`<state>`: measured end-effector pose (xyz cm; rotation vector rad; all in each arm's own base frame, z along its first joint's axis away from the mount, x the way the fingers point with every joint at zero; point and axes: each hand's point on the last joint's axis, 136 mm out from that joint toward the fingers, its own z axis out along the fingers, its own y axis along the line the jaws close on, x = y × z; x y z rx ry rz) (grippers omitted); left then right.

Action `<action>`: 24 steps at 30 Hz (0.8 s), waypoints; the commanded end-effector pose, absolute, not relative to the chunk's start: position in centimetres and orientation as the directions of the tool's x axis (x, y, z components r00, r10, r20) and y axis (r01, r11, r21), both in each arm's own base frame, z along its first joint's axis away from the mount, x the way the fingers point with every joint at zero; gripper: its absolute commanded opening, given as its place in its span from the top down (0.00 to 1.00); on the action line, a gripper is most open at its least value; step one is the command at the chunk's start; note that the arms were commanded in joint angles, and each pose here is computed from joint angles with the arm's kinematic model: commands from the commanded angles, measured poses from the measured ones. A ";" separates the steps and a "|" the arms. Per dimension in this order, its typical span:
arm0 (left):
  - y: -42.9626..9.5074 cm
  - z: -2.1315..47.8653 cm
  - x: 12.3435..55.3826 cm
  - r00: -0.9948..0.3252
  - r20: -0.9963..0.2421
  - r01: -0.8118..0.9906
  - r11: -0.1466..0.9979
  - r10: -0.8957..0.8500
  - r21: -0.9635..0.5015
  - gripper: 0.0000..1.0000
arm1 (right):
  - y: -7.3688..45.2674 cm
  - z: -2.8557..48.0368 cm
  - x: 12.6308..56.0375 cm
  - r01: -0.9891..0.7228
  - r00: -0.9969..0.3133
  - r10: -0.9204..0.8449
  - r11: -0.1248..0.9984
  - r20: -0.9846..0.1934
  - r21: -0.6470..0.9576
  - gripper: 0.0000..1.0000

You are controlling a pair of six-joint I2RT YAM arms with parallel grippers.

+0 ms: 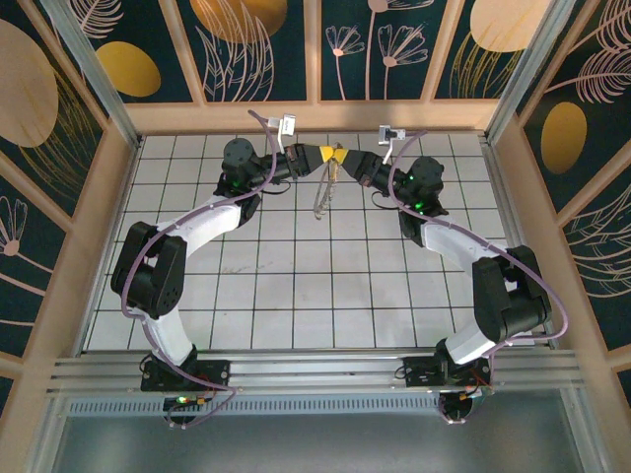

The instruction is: Put the keys on the keyring

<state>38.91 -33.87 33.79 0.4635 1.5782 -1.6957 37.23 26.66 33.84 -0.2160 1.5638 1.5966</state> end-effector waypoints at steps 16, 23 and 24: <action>-33.8 34.1 38.4 -0.616 -0.730 0.757 0.035 -0.296 -0.653 1.00 | 27.9 35.8 36.7 -0.718 -0.583 0.441 0.115 -0.683 0.686 0.90; -33.8 34.0 38.2 -0.616 -0.731 0.757 0.037 -0.295 -0.653 1.00 | 28.0 35.8 37.0 -0.717 -0.583 0.445 0.111 -0.679 0.688 1.00; -33.8 34.0 38.2 -0.615 -0.731 0.757 0.038 -0.294 -0.652 1.00 | 28.0 35.8 37.0 -0.719 -0.582 0.446 0.109 -0.680 0.687 1.00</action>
